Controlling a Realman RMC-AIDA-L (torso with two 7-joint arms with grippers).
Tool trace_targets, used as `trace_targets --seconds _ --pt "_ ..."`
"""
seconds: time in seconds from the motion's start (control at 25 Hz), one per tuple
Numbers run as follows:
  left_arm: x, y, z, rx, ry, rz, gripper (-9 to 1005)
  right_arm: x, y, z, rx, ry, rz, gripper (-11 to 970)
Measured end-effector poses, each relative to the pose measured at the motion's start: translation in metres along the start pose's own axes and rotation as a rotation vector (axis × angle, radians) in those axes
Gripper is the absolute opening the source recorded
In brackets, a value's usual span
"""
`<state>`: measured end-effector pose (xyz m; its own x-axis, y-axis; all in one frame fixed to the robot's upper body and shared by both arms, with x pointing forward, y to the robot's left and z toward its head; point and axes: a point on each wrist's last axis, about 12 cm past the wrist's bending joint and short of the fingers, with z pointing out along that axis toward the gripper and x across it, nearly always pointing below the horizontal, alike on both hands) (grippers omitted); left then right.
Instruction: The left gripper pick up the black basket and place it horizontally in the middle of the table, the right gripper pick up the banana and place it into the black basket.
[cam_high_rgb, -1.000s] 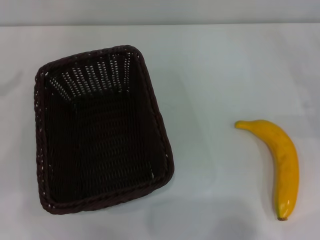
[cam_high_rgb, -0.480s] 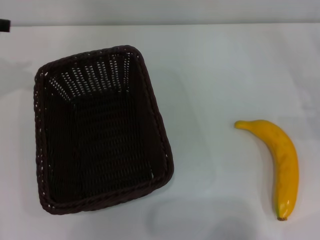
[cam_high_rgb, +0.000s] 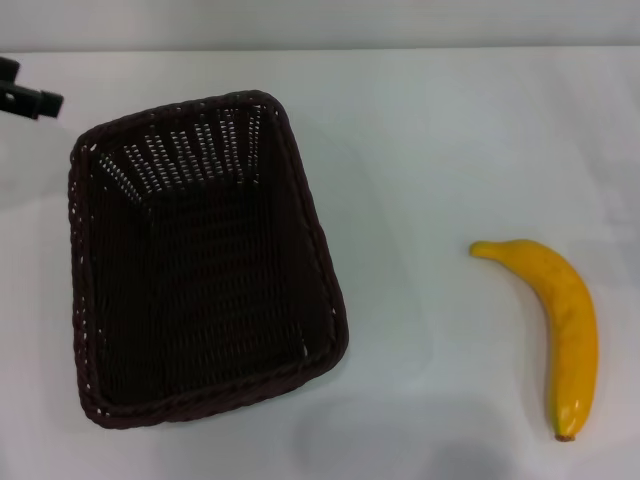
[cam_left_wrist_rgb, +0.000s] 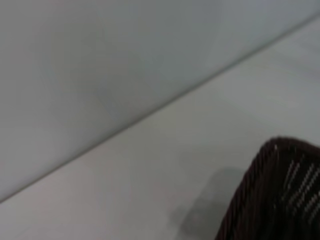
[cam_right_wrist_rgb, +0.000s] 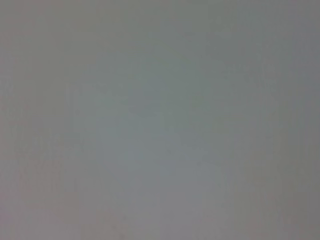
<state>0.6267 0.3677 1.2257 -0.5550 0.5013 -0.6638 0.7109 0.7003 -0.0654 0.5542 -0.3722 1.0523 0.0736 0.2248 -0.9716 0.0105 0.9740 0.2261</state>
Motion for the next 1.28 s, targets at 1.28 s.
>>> trace_targets --seconds 1.28 --pt "0.007 -0.010 0.051 0.024 0.006 0.300 875 0.021 0.000 -0.030 0.009 0.043 0.109 787"
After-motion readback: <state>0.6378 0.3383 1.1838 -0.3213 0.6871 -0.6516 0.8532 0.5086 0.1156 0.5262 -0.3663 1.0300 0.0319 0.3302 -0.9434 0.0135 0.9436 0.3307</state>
